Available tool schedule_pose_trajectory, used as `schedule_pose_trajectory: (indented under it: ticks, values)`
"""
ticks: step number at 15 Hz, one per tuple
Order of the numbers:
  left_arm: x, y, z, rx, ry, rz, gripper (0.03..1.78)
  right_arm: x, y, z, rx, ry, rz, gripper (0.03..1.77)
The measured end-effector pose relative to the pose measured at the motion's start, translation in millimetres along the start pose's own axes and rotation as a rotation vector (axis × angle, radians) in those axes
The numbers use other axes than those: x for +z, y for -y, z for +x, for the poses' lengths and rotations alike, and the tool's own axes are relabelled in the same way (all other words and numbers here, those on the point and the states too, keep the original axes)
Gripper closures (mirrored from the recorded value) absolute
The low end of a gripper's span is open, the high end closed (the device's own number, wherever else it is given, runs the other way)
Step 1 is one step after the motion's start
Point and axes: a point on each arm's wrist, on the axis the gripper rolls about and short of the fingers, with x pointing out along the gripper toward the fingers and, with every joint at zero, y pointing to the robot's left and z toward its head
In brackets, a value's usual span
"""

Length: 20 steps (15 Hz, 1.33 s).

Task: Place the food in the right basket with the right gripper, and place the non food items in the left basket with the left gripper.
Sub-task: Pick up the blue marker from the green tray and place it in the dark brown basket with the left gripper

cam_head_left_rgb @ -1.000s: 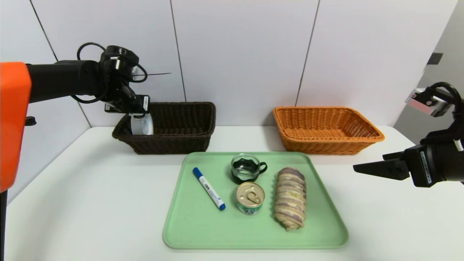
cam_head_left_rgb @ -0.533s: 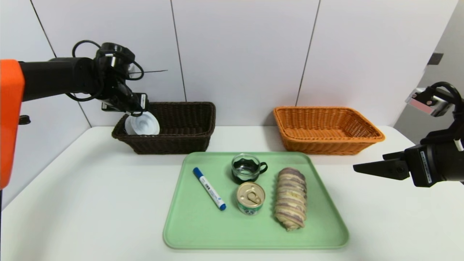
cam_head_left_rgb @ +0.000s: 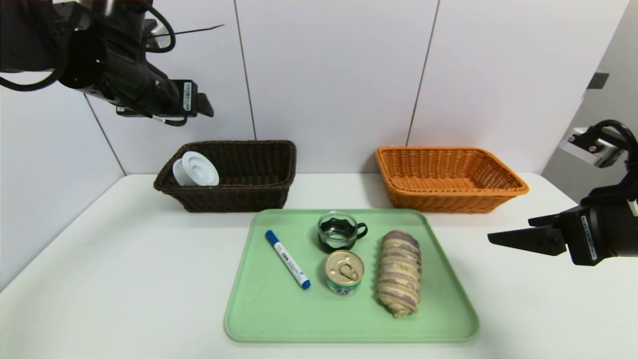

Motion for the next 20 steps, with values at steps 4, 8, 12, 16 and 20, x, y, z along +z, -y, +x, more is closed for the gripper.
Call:
schedule_pose_trajectory:
  ticks: [4,8,12,16,20]
  values:
    - [-10.0,37.1,-55.1,-0.139,-0.048,0.002,0.18,-0.2,0.0,-2.0,-0.002,0.010,0.001,0.10]
    - [-37.5,69.9,-88.8,-0.265,-0.148,0.099,0.15,-1.3,0.6,-0.7,-0.006,0.043,-0.008,0.10]
    - [-68.2,93.3,-95.1,-0.302,-0.267,0.075,0.14,-6.1,0.7,0.4,-0.005,0.031,-0.004,0.10]
    - [-91.5,113.3,-80.7,-0.233,-0.403,-0.039,0.13,-8.0,1.0,1.6,-0.004,0.026,-0.002,0.10]
    - [-110.3,130.2,-56.2,-0.149,-0.484,-0.067,0.12,-8.8,1.5,3.8,-0.004,0.038,-0.004,0.10]
